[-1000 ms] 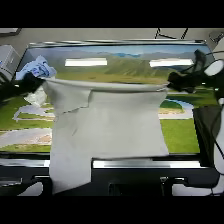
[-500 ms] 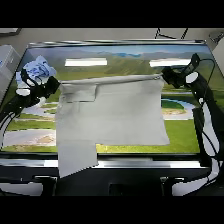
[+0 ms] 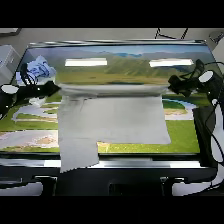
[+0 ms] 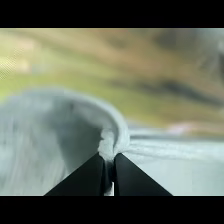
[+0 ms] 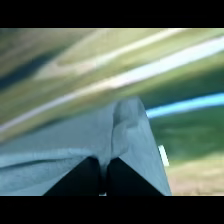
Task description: Fold the clothes and pants, and hang the long-sleeved shirts on hangers.
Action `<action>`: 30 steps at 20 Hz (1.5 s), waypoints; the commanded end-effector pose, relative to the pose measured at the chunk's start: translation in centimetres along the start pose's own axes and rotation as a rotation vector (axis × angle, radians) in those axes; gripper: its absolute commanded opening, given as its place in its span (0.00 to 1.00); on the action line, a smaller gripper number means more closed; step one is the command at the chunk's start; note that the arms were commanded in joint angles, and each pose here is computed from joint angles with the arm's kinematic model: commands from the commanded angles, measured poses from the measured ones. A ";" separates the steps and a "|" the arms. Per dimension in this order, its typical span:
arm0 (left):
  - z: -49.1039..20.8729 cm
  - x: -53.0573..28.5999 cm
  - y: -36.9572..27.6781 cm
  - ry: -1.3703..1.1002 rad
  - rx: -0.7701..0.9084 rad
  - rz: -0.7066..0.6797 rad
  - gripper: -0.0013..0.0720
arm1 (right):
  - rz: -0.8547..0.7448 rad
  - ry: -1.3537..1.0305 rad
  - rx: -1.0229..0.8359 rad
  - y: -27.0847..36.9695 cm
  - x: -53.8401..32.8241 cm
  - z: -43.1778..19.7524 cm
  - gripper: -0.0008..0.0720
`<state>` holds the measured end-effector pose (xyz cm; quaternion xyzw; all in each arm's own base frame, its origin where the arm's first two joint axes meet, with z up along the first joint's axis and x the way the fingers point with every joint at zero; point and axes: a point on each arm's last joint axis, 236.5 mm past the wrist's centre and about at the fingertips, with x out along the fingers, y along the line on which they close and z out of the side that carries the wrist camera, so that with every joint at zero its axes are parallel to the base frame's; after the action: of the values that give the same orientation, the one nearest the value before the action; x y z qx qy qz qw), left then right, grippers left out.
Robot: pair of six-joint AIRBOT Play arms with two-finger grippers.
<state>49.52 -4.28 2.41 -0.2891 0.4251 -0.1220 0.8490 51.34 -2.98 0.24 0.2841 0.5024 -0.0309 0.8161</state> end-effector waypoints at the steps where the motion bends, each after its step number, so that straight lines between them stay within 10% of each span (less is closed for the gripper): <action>1: -10.0 -1.6 4.4 0.360 -0.078 0.130 0.06 | -0.101 0.337 -0.044 -3.1 -0.6 -8.7 0.07; 17: -7.3 -0.7 5.1 0.246 -0.036 0.125 0.06 | -0.113 0.451 0.001 -4.6 0.8 -12.6 0.07; 20: -9.4 0.0 5.7 0.325 -0.086 0.124 0.07 | -0.117 0.451 0.048 -4.4 0.8 -12.7 0.24; 23: -10.3 -1.7 5.4 0.407 -0.118 0.097 0.81 | -0.038 0.487 0.091 -3.1 -0.9 -12.3 0.69; 30: -16.5 -12.2 11.2 0.666 -0.200 0.264 0.65 | -0.225 0.554 0.122 -12.5 -9.5 -12.3 0.79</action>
<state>34.79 2.07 -3.06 -0.2760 0.6583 -0.0834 0.6953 36.52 -6.74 -1.68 0.2889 0.7020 -0.0390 0.6497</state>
